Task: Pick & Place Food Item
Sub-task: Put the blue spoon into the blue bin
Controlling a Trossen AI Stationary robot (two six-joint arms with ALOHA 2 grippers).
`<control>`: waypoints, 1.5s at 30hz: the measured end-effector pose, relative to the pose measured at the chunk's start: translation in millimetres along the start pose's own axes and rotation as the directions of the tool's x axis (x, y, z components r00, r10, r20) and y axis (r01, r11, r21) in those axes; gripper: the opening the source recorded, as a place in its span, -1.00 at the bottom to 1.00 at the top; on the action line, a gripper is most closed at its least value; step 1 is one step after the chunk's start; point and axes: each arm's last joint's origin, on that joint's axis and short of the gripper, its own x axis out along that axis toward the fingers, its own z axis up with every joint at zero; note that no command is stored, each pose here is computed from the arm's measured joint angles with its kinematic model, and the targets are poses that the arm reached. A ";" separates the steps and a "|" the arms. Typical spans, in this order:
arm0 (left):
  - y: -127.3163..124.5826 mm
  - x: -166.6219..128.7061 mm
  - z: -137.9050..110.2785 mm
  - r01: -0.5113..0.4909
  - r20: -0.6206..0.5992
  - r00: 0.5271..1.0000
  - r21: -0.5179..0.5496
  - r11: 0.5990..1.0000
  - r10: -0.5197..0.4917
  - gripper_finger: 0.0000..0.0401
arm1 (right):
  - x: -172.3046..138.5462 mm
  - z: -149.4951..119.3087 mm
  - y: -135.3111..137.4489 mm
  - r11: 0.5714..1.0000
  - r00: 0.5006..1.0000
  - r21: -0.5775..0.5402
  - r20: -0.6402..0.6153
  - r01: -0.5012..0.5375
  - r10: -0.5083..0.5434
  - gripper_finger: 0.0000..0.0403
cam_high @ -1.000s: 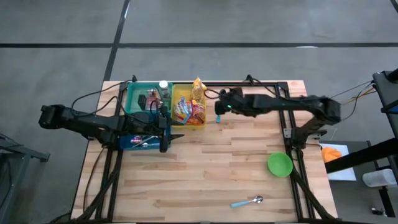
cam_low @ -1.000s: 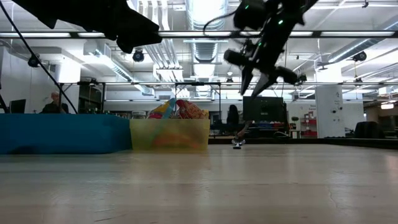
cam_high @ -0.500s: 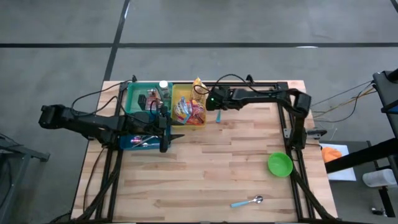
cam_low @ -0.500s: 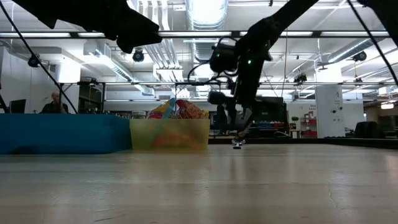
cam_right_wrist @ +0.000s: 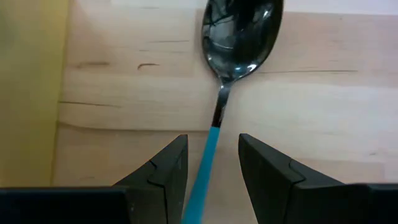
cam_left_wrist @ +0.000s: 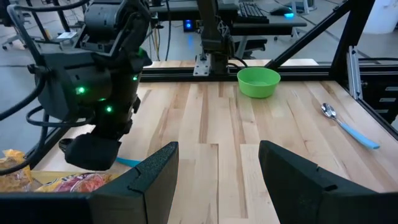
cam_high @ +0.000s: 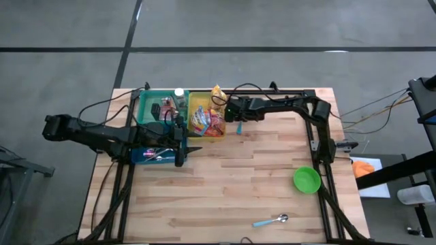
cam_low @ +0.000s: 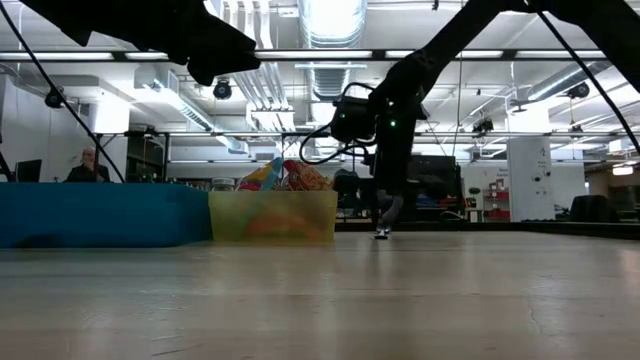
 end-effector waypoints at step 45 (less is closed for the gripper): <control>-0.2 0.0 0.0 0.000 0.000 1.000 0.001 1.000 0.000 0.12 | 18.3 3.5 -3.8 1.000 0.998 0.019 0.061 0.019 -0.021 -0.78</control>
